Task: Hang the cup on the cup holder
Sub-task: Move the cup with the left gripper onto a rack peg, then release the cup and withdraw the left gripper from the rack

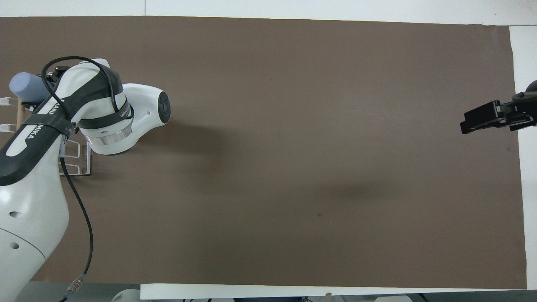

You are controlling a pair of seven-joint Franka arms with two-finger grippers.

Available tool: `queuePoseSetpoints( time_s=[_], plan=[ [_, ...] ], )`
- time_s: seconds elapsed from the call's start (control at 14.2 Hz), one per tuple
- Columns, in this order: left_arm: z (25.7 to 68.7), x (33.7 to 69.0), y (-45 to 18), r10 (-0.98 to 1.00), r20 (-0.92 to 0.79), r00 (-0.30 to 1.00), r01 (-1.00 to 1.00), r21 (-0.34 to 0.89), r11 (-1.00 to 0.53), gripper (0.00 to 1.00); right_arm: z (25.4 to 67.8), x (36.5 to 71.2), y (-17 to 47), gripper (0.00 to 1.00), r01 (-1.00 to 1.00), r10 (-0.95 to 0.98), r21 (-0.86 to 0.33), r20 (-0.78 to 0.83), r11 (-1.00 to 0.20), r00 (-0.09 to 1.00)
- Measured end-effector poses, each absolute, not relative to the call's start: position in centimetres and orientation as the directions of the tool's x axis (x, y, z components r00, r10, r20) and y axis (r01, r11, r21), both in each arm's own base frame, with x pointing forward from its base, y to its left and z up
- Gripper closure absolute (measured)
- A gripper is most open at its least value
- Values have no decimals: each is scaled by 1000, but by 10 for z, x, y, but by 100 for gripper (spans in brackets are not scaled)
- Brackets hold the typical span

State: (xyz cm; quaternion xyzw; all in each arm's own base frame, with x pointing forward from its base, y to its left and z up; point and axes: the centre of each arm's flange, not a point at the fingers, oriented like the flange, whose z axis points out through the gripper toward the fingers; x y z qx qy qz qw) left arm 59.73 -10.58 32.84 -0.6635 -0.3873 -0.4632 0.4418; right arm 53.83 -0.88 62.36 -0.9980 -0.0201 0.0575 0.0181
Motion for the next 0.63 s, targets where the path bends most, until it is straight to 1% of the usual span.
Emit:
queuePoseSetpoints(
  time_s=[0.07,0.14,0.21,0.28,0.42,0.56,0.63],
  plan=[
    [326,598,-106,115,954,278,918,-228,-324,22,624,538,-9,0,38,42,-38,-114,-999,993],
    [325,599,-107,121,949,290,910,-235,-341,14,624,538,-8,0,40,44,-39,-114,-998,993],
    [325,600,-109,123,947,298,905,-239,-352,2,624,538,-7,0,42,46,-38,-114,-998,992],
    [326,600,-112,132,946,296,905,-234,-354,0,624,538,-6,0,44,48,-38,-114,-998,992],
    [333,600,-124,175,940,292,914,-221,-340,0,624,538,-5,0,45,49,-38,-114,-998,992],
    [353,607,-139,195,932,305,910,-224,-350,0,624,538,-5,0,45,49,-38,-114,-998,992],
    [367,610,-143,210,920,332,902,-245,-355,0,624,538,-5,0,45,49,-38,-114,-998,992]
  ],
)
